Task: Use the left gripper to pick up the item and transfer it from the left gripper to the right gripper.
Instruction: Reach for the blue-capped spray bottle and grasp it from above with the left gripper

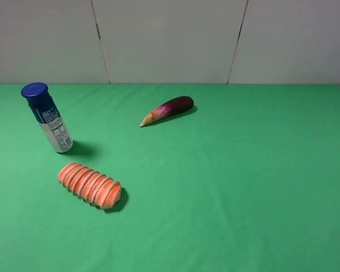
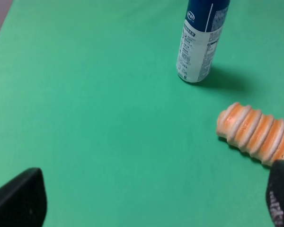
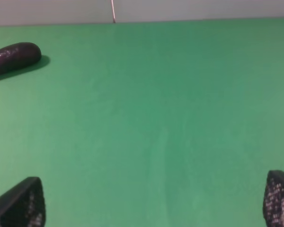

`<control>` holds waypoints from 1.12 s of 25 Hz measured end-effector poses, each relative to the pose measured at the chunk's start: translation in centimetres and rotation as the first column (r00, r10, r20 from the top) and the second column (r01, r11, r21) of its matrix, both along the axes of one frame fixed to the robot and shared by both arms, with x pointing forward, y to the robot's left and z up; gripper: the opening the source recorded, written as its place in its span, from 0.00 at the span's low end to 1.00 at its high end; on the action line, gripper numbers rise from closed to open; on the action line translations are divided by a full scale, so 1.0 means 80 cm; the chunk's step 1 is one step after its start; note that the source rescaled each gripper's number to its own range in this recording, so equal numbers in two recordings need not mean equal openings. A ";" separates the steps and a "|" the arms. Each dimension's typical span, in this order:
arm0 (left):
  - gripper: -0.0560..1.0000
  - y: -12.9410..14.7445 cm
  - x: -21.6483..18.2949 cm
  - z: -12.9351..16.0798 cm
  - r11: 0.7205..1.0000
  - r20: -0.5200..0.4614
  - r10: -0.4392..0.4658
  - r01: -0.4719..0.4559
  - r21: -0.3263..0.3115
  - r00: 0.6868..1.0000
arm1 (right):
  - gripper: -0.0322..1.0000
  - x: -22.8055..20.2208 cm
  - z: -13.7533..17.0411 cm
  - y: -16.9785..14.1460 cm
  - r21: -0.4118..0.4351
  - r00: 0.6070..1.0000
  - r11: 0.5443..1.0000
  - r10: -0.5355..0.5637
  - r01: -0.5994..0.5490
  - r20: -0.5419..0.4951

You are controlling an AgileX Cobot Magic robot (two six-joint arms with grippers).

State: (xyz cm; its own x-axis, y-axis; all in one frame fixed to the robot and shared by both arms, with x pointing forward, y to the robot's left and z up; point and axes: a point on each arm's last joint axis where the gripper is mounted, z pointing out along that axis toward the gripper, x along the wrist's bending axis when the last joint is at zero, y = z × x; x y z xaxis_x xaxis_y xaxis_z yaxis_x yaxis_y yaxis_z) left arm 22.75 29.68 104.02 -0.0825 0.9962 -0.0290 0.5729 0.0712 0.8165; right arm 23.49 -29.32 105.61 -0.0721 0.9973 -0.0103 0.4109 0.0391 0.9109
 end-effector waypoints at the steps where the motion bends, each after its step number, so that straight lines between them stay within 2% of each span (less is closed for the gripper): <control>1: 0.93 0.000 0.000 0.000 1.000 -0.002 0.003 -0.003 -0.005 1.000 | 1.00 0.000 0.000 0.000 0.000 1.000 1.000 0.000 0.000 0.000; 4: 0.98 0.000 -0.004 0.006 1.000 -0.010 -0.001 0.001 0.000 1.000 | 1.00 0.000 0.000 0.000 0.000 1.000 1.000 0.000 0.000 0.000; 11: 0.99 0.002 0.018 0.048 1.000 -0.091 -0.013 0.013 0.005 0.996 | 1.00 0.000 0.000 0.000 0.000 1.000 1.000 0.000 0.000 0.000; 21: 1.00 0.004 0.099 0.117 0.997 -0.229 -0.056 0.042 -0.065 0.972 | 1.00 0.000 0.000 0.000 0.000 1.000 1.000 0.000 0.000 0.000; 28: 1.00 0.008 0.174 0.144 0.994 -0.353 -0.088 0.061 -0.088 0.931 | 1.00 0.000 0.000 0.000 0.000 1.000 1.000 0.000 0.000 0.000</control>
